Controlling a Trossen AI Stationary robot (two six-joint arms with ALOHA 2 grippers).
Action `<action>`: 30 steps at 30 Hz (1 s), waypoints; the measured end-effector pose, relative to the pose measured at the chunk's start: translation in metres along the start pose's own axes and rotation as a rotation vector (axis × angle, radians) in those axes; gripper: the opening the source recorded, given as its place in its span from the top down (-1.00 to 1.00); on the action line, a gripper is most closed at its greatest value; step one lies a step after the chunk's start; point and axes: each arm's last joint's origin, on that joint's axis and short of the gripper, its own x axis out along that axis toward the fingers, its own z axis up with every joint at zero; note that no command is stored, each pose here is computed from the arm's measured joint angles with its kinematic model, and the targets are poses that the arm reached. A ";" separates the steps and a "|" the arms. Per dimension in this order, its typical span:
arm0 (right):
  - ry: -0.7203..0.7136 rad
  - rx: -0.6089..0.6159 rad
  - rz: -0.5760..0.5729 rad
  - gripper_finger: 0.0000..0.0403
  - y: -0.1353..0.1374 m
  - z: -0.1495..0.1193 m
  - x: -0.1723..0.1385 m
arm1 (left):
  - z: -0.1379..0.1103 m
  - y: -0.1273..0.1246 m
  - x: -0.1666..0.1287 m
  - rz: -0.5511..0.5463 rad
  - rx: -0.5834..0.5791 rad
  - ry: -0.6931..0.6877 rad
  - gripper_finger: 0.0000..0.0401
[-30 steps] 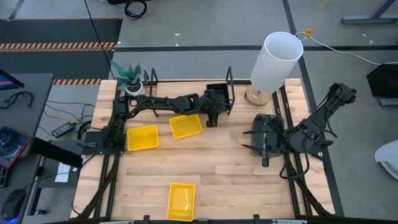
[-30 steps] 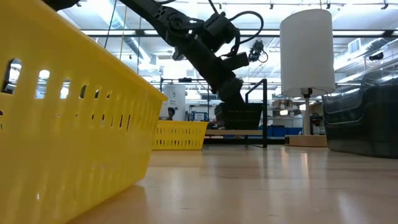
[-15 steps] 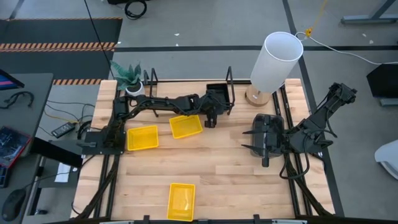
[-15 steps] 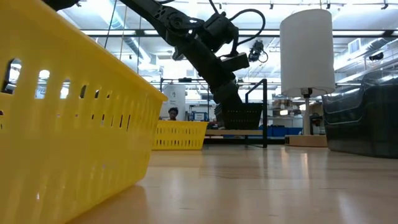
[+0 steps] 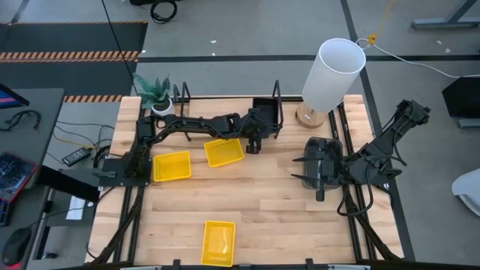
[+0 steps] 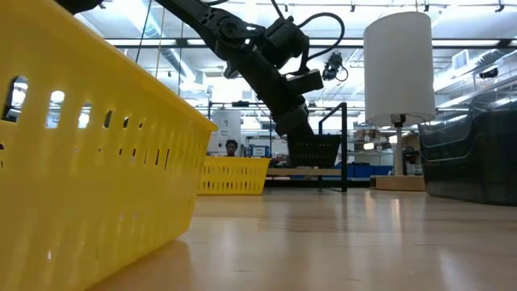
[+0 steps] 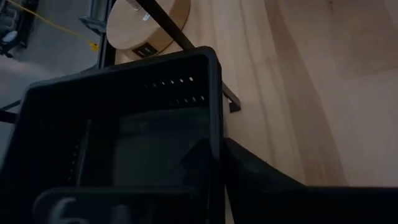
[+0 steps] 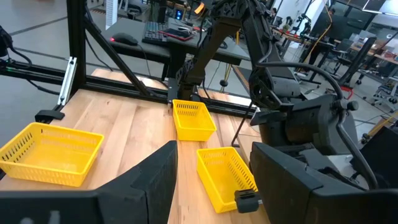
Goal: Stack baskets on shelf by color
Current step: Put the stacked black bins on the shelf, then stack the bottom yellow bin on the top right yellow bin
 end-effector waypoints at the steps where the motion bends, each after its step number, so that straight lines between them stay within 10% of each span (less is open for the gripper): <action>1: 0.000 0.000 0.000 -0.03 0.000 0.000 0.000 | 0.000 0.000 0.000 0.000 -0.008 0.001 0.77; 30: 0.001 0.002 0.000 -0.03 0.000 0.000 0.000 | 0.017 -0.005 -0.014 0.080 -0.075 -0.043 0.00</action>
